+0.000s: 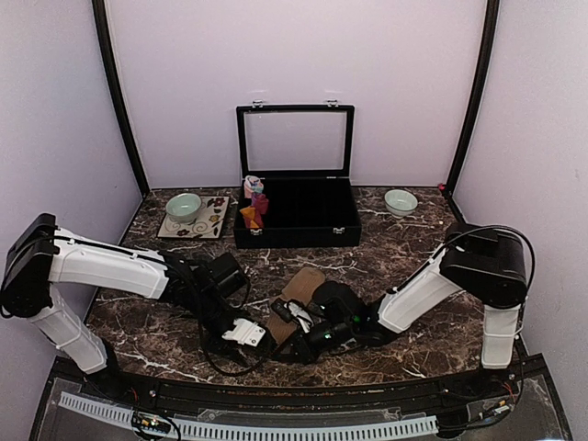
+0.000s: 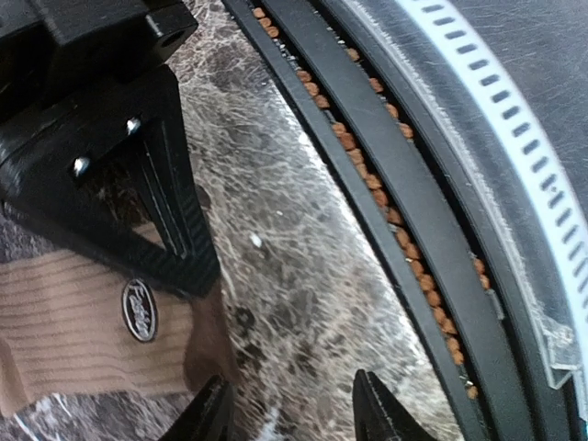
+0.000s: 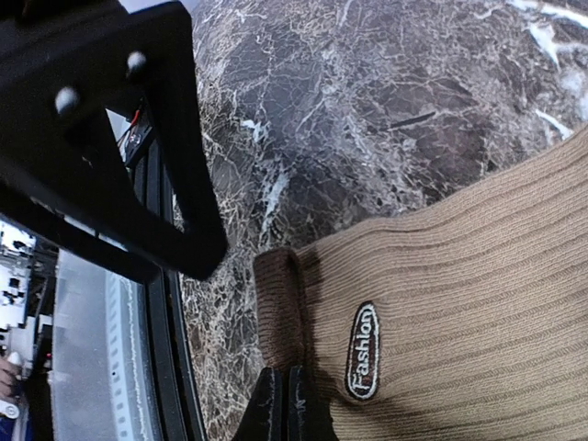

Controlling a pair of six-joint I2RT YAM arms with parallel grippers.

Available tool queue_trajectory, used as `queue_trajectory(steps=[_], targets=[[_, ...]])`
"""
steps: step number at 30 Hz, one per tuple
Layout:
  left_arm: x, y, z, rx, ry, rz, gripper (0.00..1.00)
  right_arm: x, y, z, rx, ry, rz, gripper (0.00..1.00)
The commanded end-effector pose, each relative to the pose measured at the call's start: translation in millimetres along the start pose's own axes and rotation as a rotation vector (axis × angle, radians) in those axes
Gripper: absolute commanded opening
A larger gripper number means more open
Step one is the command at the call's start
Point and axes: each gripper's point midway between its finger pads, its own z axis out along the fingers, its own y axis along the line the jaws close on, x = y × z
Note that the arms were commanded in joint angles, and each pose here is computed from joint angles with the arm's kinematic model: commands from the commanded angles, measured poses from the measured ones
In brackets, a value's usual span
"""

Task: Roll the socks
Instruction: Roll the sock at the center of the board.

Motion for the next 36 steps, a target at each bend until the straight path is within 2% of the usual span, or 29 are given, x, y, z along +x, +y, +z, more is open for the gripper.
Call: queue_trajectory(steps=[1,5,11,16,19,23,25,26,28,30,31,33,36], targets=[[-6,18,10,-0.067,0.05,0.074,0.46,119,-74,-16,0.242,0.348,0.343,0.0],[-1,32,14,-0.133,0.091,0.074,0.45,116,-76,-18,0.245,0.351,0.349,0.0],[9,37,25,-0.119,0.145,0.02,0.41,113,-79,-19,0.237,0.334,0.37,0.0],[11,38,31,-0.109,0.15,-0.006,0.25,108,-80,-19,0.236,0.313,0.375,0.0],[12,39,34,-0.104,0.15,-0.028,0.06,103,-80,-18,0.241,0.297,0.368,0.0],[14,40,36,-0.102,0.159,-0.043,0.02,96,-77,-17,0.227,0.277,0.368,0.0],[12,42,34,-0.119,0.157,-0.041,0.08,96,-76,-17,0.226,0.273,0.369,0.0],[10,45,32,-0.134,0.153,-0.041,0.23,96,-76,-17,0.225,0.273,0.37,0.0],[5,51,25,-0.168,0.143,-0.041,0.41,98,-77,-17,0.227,0.279,0.374,0.0],[-4,51,16,-0.181,0.122,-0.034,0.66,101,-78,-17,0.23,0.283,0.379,0.0],[-7,49,12,-0.179,0.113,-0.03,0.69,101,-78,-18,0.23,0.284,0.38,0.0],[-11,44,8,-0.156,0.098,-0.028,0.68,102,-79,-18,0.233,0.284,0.381,0.0],[-14,35,10,-0.115,0.085,-0.041,0.56,102,-79,-18,0.232,0.283,0.383,0.0]])
